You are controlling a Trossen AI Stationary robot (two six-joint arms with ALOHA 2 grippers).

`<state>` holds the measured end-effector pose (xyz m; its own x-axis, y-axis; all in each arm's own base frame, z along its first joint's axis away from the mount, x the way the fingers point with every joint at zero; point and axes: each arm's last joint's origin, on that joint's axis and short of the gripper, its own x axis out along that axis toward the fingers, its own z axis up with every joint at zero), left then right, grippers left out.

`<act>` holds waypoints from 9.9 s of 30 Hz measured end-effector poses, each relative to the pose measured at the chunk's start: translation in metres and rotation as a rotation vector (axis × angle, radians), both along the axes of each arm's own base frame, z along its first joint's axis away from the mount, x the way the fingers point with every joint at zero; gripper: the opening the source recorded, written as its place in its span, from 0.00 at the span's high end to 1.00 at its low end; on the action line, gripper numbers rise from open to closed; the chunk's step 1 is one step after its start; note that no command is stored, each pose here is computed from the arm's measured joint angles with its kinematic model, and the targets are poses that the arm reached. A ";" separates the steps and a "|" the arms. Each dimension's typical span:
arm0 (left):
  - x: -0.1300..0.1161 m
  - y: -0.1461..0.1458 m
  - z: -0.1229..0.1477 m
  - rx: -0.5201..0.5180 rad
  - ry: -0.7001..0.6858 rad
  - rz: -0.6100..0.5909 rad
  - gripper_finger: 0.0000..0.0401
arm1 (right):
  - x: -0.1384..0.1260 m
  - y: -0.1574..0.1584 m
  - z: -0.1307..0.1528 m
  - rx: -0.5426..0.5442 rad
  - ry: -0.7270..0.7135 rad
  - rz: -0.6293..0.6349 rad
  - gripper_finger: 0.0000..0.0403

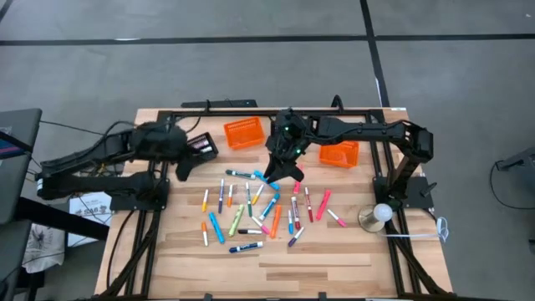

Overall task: Pick & Place Markers
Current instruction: Put the large red marker pen into the left black bin

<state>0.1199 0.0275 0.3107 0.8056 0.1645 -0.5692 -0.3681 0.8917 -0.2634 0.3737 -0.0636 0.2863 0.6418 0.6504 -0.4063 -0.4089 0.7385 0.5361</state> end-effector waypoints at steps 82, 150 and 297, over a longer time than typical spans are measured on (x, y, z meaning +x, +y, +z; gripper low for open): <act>0.016 -0.039 -0.021 0.109 -0.351 -0.087 0.61 | -0.032 0.120 -0.138 0.042 1.162 -1.204 0.68; 0.017 -0.039 -0.020 0.108 -0.362 -0.087 0.61 | -0.015 0.096 -0.080 0.059 0.963 -1.065 0.85; 0.027 0.049 -0.082 0.190 0.428 0.249 0.80 | -0.112 0.053 0.107 -0.634 0.039 -1.131 0.75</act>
<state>0.1470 0.0765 0.2290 0.4309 0.4539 -0.7799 -0.6143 0.7806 0.1149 0.2621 -0.0108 0.3933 0.6861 -0.5530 -0.4726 0.6125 0.7897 -0.0349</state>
